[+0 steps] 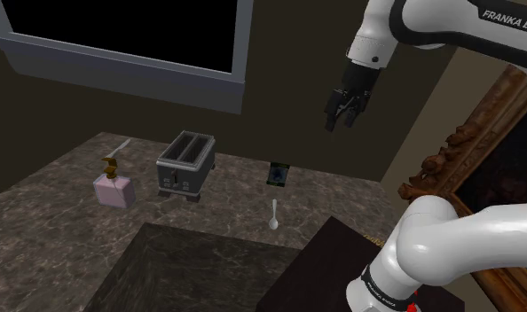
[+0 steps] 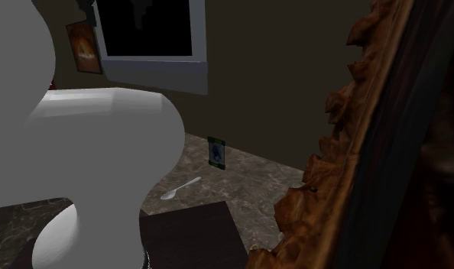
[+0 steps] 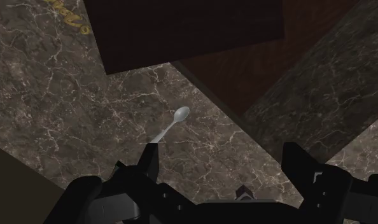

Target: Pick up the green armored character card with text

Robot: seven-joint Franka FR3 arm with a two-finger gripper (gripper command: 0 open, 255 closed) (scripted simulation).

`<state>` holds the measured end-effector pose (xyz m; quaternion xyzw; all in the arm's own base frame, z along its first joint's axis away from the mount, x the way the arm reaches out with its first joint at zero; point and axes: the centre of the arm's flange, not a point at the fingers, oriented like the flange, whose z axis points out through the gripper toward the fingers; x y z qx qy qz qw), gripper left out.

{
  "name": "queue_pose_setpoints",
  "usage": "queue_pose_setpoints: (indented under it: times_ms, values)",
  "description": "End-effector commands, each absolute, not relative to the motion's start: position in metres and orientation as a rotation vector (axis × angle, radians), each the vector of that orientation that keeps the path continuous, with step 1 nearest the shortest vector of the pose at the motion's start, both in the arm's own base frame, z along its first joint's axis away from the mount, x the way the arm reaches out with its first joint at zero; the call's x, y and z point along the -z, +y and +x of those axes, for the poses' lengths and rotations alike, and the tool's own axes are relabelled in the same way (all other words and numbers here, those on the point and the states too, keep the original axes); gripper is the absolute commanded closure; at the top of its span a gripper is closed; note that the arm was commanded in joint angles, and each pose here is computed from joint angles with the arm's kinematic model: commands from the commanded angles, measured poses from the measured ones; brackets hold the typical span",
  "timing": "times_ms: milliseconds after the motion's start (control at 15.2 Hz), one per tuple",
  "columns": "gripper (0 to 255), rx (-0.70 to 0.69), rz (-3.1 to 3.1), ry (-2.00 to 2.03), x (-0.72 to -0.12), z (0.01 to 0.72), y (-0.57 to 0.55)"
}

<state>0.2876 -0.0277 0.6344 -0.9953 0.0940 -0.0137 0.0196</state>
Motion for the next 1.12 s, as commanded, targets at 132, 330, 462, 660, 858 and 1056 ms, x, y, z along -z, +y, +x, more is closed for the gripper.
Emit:
queue_pose_setpoints:
  times_ms: [132, 330, 462, 660, 858, 1056]
  values:
    - [0, 0.007, -3.102, 0.236, -0.62, 0.306, -0.043]
    - [0, -0.047, -3.121, 0.152, -0.598, 0.335, -0.065]
    - [0, -0.084, -3.131, 0.095, -0.583, 0.354, -0.079]
    - [0, -0.138, -3.144, 0.009, -0.56, 0.384, -0.098]
    - [0, -0.193, -3.153, -0.077, -0.536, 0.413, -0.116]
    - [0, -0.249, -3.16, -0.164, -0.511, 0.443, -0.133]
